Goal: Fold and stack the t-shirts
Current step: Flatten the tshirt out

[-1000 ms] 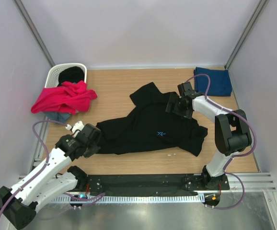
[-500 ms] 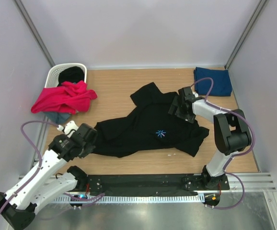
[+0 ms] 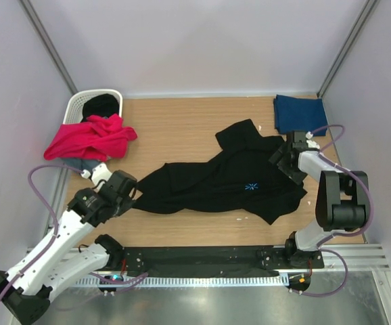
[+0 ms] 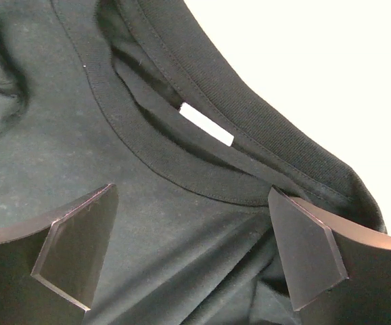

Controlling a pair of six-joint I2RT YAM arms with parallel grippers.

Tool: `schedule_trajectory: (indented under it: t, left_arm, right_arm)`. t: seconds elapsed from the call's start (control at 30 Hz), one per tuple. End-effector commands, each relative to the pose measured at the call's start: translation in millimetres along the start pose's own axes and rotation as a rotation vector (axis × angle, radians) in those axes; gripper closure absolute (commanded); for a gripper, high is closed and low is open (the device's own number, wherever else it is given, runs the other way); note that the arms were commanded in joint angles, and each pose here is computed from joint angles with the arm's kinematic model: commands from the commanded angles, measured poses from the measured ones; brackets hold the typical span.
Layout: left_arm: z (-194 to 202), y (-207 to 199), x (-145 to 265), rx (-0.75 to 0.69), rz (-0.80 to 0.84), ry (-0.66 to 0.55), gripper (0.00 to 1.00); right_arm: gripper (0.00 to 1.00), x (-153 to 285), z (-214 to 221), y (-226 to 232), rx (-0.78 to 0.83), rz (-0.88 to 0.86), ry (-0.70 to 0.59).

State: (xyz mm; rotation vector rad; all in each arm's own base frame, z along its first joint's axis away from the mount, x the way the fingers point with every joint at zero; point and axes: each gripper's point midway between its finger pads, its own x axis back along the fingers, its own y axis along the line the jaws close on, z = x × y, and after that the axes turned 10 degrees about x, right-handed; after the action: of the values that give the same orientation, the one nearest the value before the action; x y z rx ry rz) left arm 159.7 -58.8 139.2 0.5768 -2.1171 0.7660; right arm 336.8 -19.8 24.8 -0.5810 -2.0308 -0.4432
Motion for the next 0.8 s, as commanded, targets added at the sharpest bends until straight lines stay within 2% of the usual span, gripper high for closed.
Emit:
schedule_trajectory:
  t: [0.0, 0.07, 0.17, 0.27, 0.33, 0.47, 0.6, 0.67, 0.73, 0.77]
  left_arm:
    - [-4.0, -5.4, -2.6, -0.040, 0.000, -0.017, 1.00]
    - [-1.9, 10.5, 0.2, -0.028, -0.059, -0.009, 1.00]
    - [3.9, 27.9, 3.1, 0.006, -0.099, 0.009, 1.00]
    - [10.6, 39.0, -1.0, 0.081, -0.115, 0.011, 1.00]
    - [13.1, 41.5, -5.1, 0.099, -0.145, 0.010, 1.00]
    - [27.6, 60.7, -12.8, 0.069, -0.312, 0.054, 1.00]
    - [35.9, 54.9, -21.5, 0.053, -0.307, 0.083, 1.00]
    - [38.9, 54.2, -22.2, 0.064, -0.291, 0.094, 0.99]
    - [39.1, 53.2, -19.4, 0.075, -0.272, 0.101, 0.81]
    - [34.1, 49.6, -13.9, 0.090, -0.237, 0.090, 0.64]
  right_arm:
    - [0.00, 11.7, 8.0, -35.7, -0.057, 0.114, -0.001]
    - [0.01, 18.4, 20.9, -52.3, -0.120, 0.134, 0.036]
    - [0.01, 39.7, 20.3, -52.2, -0.171, 0.067, -0.008]
    - [0.01, 58.4, 14.9, -43.9, -0.144, -0.004, -0.050]
    - [0.01, 76.2, -4.6, -35.3, -0.091, -0.015, -0.118]
    - [0.00, 111.9, -28.5, 23.2, 0.021, -0.153, -0.176]
    - [0.00, 123.1, 6.8, 104.0, 0.173, -0.337, -0.125]
    - [0.00, 120.1, 21.2, 122.1, 0.219, -0.355, -0.100]
    - [0.00, 111.2, 31.8, 131.3, 0.267, -0.329, -0.068]
    - [0.00, 109.9, 30.3, 133.8, 0.279, -0.324, -0.068]
